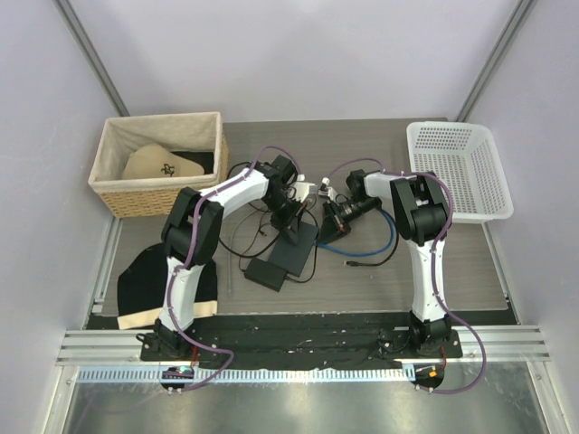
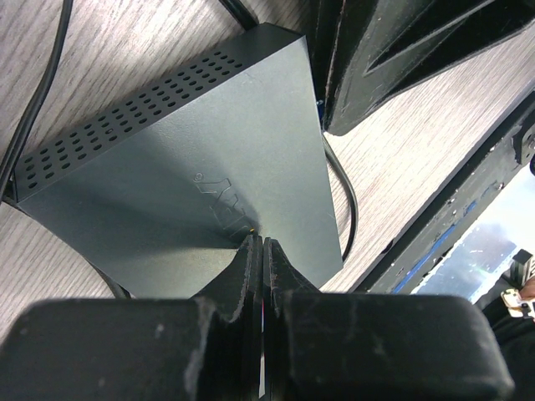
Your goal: Pull the plug from the switch port
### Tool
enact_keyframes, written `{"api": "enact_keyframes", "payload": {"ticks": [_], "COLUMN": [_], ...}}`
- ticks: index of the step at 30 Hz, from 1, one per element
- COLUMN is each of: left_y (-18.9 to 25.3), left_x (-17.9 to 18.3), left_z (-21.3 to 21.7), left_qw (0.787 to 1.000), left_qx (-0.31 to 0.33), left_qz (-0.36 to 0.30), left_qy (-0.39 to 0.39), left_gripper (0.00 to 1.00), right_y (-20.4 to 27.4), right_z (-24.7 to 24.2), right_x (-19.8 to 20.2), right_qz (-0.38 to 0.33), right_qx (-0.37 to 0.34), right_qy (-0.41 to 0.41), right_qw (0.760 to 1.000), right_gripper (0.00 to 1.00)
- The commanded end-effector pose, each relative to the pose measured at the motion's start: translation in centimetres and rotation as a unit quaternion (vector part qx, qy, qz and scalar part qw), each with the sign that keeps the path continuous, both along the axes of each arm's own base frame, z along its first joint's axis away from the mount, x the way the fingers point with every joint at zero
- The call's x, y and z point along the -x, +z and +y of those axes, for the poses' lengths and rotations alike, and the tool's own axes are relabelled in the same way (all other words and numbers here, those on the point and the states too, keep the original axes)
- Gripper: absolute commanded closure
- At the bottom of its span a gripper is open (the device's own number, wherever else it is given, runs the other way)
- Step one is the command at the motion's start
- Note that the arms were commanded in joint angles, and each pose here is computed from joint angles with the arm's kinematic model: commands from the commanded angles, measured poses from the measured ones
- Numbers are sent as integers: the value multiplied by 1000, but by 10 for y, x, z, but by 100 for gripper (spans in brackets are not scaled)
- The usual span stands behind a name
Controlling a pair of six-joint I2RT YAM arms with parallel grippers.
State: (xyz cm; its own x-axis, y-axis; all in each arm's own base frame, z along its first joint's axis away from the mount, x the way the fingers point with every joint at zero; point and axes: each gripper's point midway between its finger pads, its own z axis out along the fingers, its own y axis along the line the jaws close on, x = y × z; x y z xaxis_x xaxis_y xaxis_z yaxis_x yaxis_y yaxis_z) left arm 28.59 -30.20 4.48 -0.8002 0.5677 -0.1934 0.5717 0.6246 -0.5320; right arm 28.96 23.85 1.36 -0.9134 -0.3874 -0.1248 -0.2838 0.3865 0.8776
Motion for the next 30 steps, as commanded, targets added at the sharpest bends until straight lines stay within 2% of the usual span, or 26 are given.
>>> {"api": "enact_keyframes", "payload": {"ticks": [1,18,22,25,30], "left_y": [-43,-41,-20,8,65], "left_x": [-3,-7,-12,-17,-27], "left_z": [18,14,8,2,-4], "left_qw": [998,998,999,999,993], "left_qx": [-65,-61,-39,-15,22], "left_qz": [-9,-10,-26,-50,-115], "left_qy": [-2,0,-5,-8,-22], "left_gripper": [100,100,100,100,100], "right_y": [-53,-45,-15,17,65], "right_z": [-42,-46,-47,-53,-60], "right_x": [12,10,-3,-18,-54], "right_qz": [-37,-52,-111,-181,-289], "right_qx": [140,143,136,138,153], "right_qy": [43,53,60,65,60], "right_qw": [989,987,983,972,943], "right_gripper": [99,99,99,99,99]}}
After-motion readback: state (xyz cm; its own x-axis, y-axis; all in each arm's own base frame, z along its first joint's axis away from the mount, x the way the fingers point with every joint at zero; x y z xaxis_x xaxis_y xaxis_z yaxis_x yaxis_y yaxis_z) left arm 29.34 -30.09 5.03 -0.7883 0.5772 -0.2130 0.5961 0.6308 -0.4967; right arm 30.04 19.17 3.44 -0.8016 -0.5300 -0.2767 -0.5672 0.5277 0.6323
